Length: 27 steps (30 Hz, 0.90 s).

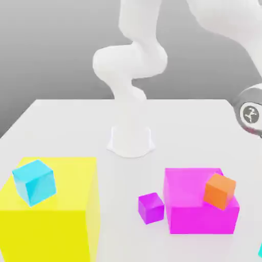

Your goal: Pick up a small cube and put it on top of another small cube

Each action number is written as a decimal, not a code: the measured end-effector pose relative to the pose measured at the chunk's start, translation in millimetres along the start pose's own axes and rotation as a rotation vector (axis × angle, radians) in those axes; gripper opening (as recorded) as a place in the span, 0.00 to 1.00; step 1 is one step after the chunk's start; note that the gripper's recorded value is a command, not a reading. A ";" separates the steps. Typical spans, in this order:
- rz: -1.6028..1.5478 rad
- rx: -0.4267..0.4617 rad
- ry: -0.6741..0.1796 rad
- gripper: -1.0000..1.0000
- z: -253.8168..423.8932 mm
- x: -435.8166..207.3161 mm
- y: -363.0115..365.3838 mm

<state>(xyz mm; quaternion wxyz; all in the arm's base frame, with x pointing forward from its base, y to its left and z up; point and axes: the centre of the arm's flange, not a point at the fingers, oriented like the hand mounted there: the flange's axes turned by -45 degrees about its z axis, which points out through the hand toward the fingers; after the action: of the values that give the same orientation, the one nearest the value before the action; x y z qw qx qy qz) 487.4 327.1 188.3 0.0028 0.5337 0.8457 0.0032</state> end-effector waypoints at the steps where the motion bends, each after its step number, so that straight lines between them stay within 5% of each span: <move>1: -0.010 0.004 0.001 0.50 16.3 1.9 -0.3; 2: -0.016 0.006 0.001 0.50 32.4 2.9 -0.8; 3: -0.019 0.007 0.001 0.00 47.3 3.4 -1.5; 10: -0.021 0.010 0.001 0.00 50.6 3.7 -2.1; 14: -0.005 0.010 -0.003 0.00 -1.9 -1.7 -0.9; 27: 1.052 -0.006 -0.091 0.00 -179.2 -323.2 -67.3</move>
<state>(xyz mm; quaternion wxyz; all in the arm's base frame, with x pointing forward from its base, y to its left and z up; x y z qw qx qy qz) 564.3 6.0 367.4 0.0393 0.8857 0.4623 -0.0164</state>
